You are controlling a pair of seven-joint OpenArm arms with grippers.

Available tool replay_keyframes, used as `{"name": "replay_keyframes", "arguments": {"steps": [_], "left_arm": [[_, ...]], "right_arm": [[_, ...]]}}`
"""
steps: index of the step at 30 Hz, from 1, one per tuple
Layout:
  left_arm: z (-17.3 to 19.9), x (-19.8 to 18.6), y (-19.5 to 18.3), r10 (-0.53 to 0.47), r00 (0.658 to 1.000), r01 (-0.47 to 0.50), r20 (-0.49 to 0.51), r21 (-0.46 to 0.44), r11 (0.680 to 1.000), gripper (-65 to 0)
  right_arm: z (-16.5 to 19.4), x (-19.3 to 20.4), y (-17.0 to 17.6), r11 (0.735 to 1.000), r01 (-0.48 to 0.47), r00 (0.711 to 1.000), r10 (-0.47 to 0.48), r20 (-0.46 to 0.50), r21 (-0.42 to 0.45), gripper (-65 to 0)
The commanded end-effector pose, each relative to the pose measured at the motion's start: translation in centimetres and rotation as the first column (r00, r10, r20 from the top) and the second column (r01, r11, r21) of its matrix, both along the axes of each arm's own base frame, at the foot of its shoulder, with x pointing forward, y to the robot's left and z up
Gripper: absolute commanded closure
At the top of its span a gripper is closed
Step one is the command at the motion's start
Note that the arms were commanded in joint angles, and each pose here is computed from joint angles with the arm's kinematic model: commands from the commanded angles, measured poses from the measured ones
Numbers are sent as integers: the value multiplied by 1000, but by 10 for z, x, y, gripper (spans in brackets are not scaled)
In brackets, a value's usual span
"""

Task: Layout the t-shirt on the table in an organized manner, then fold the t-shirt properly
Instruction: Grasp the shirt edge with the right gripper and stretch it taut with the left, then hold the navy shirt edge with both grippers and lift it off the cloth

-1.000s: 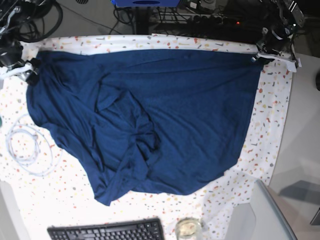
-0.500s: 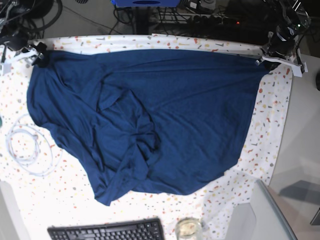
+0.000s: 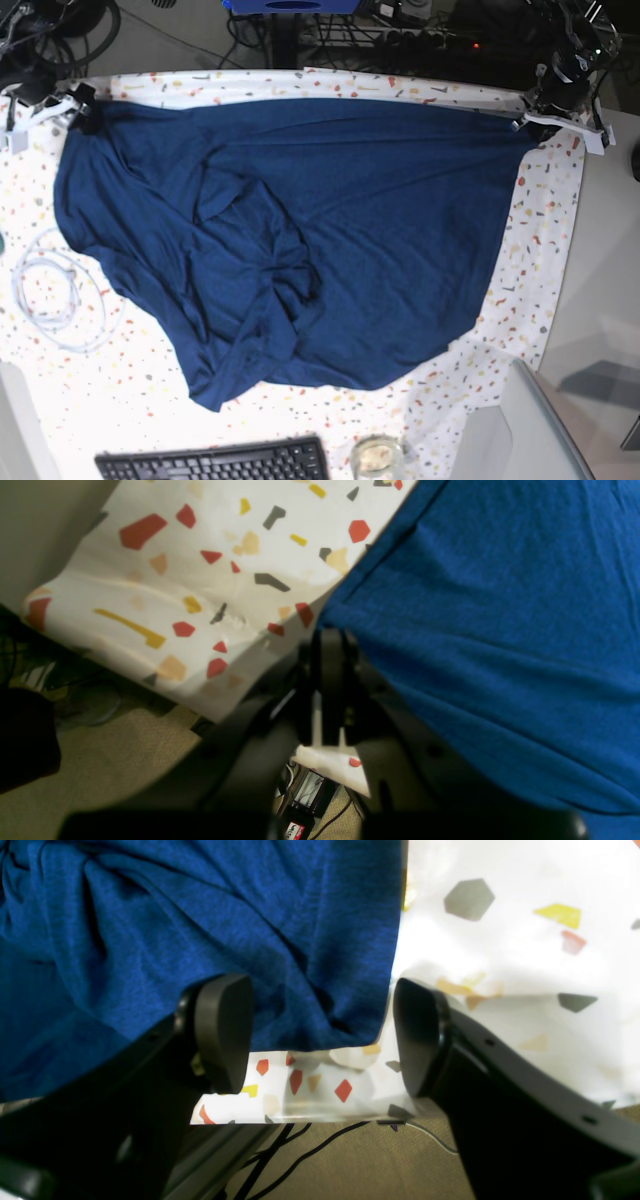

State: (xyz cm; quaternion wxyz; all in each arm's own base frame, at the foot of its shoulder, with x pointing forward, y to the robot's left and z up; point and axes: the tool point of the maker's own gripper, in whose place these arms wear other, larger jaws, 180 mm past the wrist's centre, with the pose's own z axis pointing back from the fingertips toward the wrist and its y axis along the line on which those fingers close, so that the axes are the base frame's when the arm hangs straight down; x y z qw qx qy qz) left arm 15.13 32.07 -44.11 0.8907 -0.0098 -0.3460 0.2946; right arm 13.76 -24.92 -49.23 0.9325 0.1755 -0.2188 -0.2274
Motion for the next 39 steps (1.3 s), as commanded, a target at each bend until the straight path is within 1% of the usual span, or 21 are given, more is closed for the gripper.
{"name": "replay_keyframes", "arguments": {"steps": [1, 6, 9, 11, 12, 17, 18, 19, 23, 28, 30, 32, 35, 39], "left_arm": [[9, 3, 6, -4, 1000, 3, 26, 24, 1000, 0], [9, 3, 6, -4, 1000, 3, 26, 24, 1000, 0], [9, 3, 6, -4, 1000, 3, 26, 24, 1000, 0], [9, 3, 6, -4, 1000, 3, 26, 24, 1000, 0], [9, 3, 6, -4, 1000, 3, 26, 24, 1000, 0], [9, 3, 6, -4, 1000, 4, 25, 25, 1000, 0], [8, 3, 6, -4, 1000, 4, 23, 25, 1000, 0], [7, -1, 6, -4, 1000, 4, 16, 25, 1000, 0], [14, 0, 7, -13, 1000, 12, 23, 42, 999, 0], [26, 0, 10, -25, 999, 22, 37, 74, 997, 0], [24, -1, 10, -24, 999, 21, 34, 71, 997, 0], [22, -3, 9, -22, 999, 20, 27, 66, 998, 0], [11, -15, 8, -15, 1000, 15, -9, 48, 999, 0], [5, -23, 8, -8, 1000, 9, -30, 38, 999, 0]], "right_arm": [[-5, -8, 13, 998, -53, 997, 54, -49, 23, -404], [2, -6, 11, 997, -73, 997, 72, -38, -6, -404], [2, -4, 15, 998, -67, 997, 67, -28, -1, -398], [2, -4, 16, 998, -67, 997, 67, -28, 1, -344], [2, -4, 17, 998, -67, 997, 67, -28, 2, -300], [3, -2, 13, 998, -57, 998, 57, -19, -5, -47], [4, 0, 11, 998, -54, 998, 54, -9, -12, -15], [7, 3, 9, 998, -53, 999, 53, 3, -24, -2], [32, 11, -6, 989, -84, 996, 88, 28, -118, -2], [54, 11, -14, 972, -137, 990, 139, -1, -192, -2], [56, 10, -17, 969, -146, 989, 146, -14, -200, -2], [56, 6, -28, 968, -126, 992, 120, -42, -217, -2], [46, -3, -29, 972, -121, 991, 107, -78, -202, -2], [39, -7, -26, 977, -119, 990, 103, -96, -178, -2]]}}
